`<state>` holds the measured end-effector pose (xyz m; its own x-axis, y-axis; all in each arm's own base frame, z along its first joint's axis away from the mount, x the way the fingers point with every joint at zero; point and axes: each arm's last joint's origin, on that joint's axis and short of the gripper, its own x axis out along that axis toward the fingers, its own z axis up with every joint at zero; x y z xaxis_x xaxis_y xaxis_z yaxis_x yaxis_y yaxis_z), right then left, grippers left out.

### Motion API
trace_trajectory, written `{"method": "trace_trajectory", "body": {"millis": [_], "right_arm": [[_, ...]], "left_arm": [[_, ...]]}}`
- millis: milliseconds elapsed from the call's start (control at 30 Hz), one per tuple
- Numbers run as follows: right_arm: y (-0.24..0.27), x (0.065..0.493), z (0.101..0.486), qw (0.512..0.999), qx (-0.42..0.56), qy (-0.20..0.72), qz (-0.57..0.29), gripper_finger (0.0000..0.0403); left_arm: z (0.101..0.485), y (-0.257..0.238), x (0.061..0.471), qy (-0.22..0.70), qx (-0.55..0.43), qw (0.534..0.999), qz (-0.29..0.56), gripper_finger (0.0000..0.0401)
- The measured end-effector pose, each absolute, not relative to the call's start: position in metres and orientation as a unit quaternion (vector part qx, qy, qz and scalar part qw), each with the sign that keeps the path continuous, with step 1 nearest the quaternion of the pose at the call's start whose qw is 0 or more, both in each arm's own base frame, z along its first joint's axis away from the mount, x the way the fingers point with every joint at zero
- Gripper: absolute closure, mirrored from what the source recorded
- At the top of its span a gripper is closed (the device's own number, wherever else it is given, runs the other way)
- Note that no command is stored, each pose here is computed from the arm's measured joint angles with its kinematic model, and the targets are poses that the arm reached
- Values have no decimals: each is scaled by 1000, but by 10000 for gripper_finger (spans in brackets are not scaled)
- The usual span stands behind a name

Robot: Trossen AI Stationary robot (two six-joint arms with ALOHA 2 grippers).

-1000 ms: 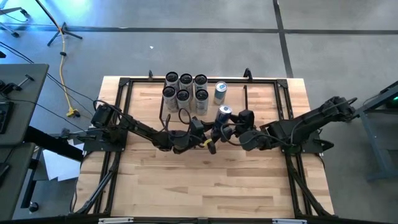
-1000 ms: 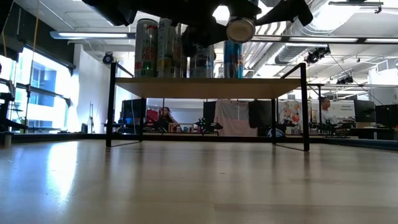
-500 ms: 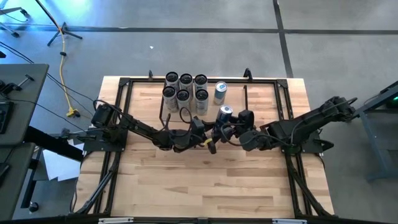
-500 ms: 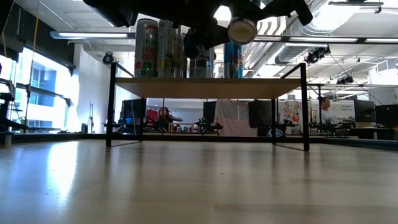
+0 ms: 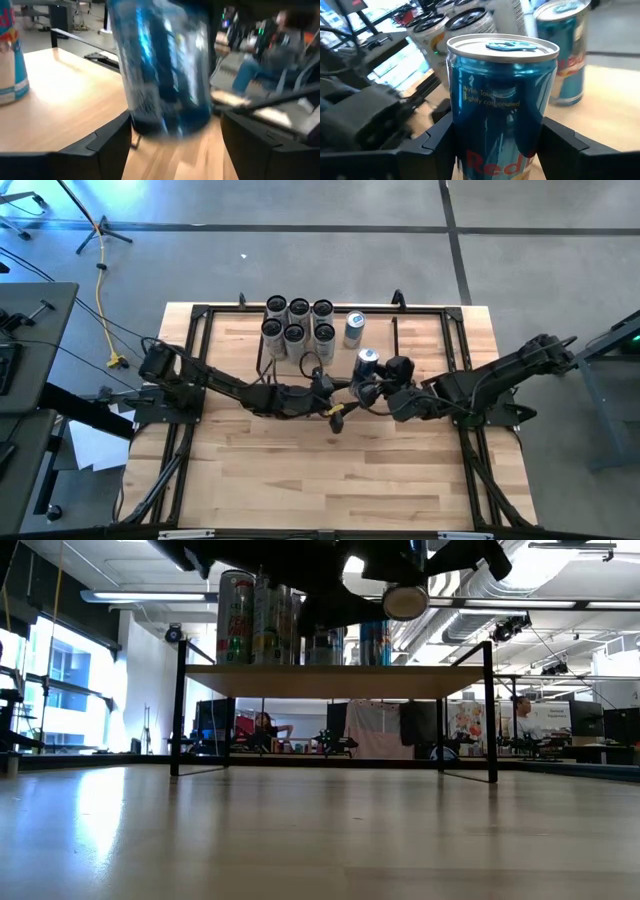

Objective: Place canned beverage on shelf
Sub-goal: Put the blue soda can on the shelf aligned with the other blue soda can

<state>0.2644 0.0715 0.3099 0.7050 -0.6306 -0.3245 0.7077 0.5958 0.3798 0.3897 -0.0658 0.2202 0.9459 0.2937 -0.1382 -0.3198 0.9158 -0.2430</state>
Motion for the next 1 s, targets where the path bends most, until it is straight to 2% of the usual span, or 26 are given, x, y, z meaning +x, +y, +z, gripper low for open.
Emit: {"method": "trace_trajectory", "body": {"millis": [233,367,600,1000], "right_arm": [[64,250,317,884,214,74,-408,198],[64,255,317,890,200,75,-404,198],[64,287,303,889,128,59,-436,198],[51,300,291,883,98,86,-450,198]], "left_arm": [[237,-57,364,160,-84,968,174,123],[252,-56,348,177,-98,962,185,124],[296,-68,326,101,-137,974,150,123],[394,-70,241,-69,-174,978,88,125]]}}
